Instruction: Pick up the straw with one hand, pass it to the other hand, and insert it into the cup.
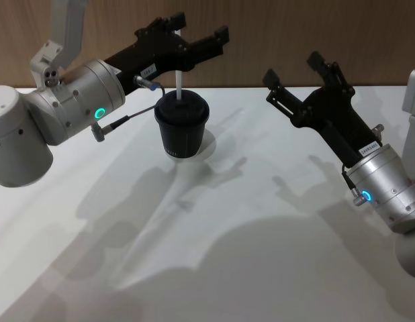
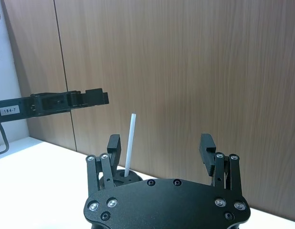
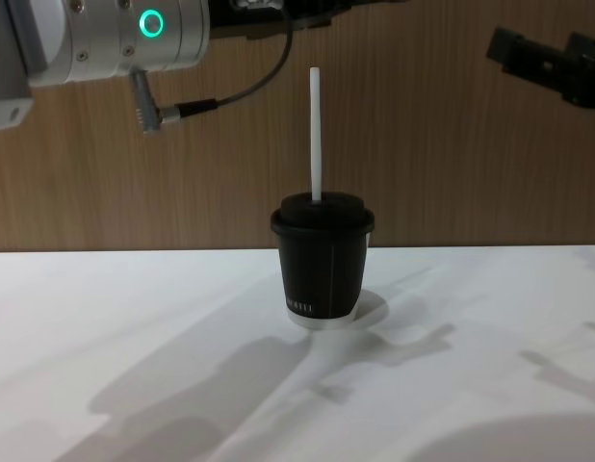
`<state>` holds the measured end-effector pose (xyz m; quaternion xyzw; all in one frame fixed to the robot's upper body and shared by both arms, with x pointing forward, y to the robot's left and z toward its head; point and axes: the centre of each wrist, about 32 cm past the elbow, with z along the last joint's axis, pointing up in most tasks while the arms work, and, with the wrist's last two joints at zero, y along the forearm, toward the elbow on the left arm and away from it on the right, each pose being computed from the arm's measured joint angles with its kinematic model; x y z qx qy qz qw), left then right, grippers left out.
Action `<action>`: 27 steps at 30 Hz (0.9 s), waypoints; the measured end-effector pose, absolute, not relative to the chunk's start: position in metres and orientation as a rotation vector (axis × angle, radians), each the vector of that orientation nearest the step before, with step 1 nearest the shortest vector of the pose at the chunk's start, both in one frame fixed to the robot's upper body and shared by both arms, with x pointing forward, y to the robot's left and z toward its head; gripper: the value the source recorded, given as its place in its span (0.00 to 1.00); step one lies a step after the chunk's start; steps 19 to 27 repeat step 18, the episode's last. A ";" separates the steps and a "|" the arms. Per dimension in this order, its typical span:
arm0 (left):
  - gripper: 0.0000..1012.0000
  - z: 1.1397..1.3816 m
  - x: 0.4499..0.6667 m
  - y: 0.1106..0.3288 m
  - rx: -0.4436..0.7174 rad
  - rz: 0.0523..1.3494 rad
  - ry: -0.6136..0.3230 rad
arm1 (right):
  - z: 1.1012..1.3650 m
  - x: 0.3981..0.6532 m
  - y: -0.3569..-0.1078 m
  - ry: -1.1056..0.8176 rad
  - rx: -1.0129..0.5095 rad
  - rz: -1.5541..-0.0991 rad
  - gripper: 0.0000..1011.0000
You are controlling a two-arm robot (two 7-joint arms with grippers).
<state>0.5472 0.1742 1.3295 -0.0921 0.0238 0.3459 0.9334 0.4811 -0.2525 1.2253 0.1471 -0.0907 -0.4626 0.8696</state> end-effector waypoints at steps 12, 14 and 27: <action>0.99 1.329 0.547 0.174 -0.188 0.706 0.049 | 1.225 0.481 -0.252 -0.189 0.307 -0.968 0.99; 0.99 1.329 0.547 0.174 -0.188 0.706 0.049 | 1.225 0.481 -0.252 -0.189 0.307 -0.968 0.99; 0.99 1.329 0.547 0.175 -0.188 0.706 0.049 | 1.225 0.481 -0.252 -0.188 0.307 -0.968 0.99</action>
